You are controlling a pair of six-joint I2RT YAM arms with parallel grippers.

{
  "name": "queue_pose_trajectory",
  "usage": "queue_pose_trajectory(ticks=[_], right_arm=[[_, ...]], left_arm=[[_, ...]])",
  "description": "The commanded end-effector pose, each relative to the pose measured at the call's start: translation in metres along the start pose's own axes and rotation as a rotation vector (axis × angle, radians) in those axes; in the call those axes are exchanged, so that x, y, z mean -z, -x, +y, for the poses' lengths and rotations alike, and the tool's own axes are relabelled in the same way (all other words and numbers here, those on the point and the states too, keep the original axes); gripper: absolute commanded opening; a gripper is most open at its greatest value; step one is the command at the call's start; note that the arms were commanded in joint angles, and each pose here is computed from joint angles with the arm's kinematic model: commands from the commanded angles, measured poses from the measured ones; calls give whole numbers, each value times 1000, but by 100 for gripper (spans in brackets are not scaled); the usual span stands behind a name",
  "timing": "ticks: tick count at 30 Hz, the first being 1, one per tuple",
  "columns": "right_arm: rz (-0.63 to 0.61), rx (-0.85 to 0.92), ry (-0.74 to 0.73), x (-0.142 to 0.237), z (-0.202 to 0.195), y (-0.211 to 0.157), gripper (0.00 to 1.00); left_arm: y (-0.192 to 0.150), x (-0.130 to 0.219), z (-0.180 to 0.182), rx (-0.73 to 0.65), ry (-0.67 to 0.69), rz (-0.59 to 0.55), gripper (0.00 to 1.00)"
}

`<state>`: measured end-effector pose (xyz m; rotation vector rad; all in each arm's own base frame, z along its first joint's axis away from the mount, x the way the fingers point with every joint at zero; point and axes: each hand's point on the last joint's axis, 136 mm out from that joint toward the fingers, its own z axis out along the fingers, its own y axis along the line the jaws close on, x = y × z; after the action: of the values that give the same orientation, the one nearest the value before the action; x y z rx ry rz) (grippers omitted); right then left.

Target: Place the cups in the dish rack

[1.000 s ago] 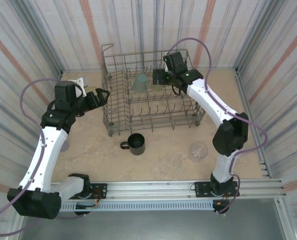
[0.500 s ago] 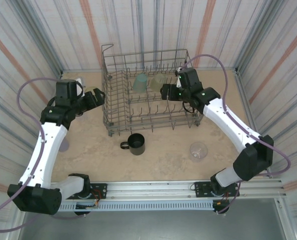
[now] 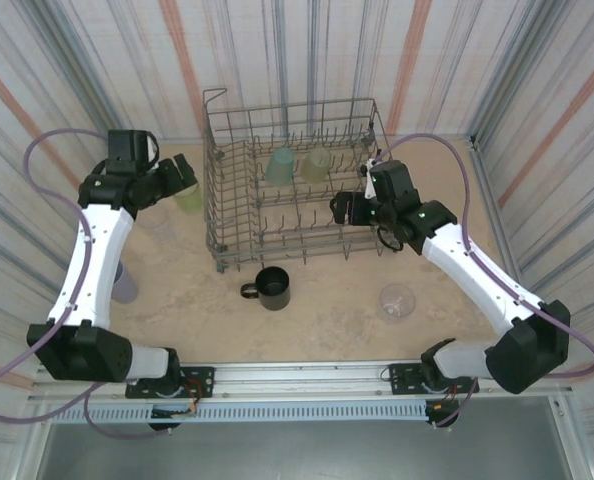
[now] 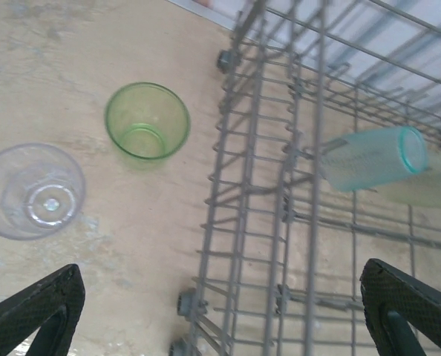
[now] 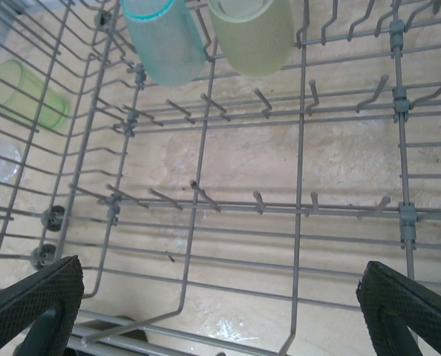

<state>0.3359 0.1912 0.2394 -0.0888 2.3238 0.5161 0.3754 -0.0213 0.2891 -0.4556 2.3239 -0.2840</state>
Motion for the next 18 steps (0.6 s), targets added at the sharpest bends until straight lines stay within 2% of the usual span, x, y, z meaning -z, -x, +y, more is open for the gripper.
queue_pose_trajectory(ticks=[1,7,13,16,18], right_arm=[[-23,-15,-5,12,-6,1,99],[-16,-27,-5,10,-14,2,99],[10,-35,-10,5,-24,-1,99],[16,-40,-16,3,-30,-2,99],[17,-45,-19,3,-33,-1,99]], left_arm=[[8,-5,22,62,44,27,99],[31,-29,44,129,61,10,99],[49,-72,47,72,81,55,95],[65,-76,48,32,88,-34,91],[69,-75,48,59,94,-46,89]])
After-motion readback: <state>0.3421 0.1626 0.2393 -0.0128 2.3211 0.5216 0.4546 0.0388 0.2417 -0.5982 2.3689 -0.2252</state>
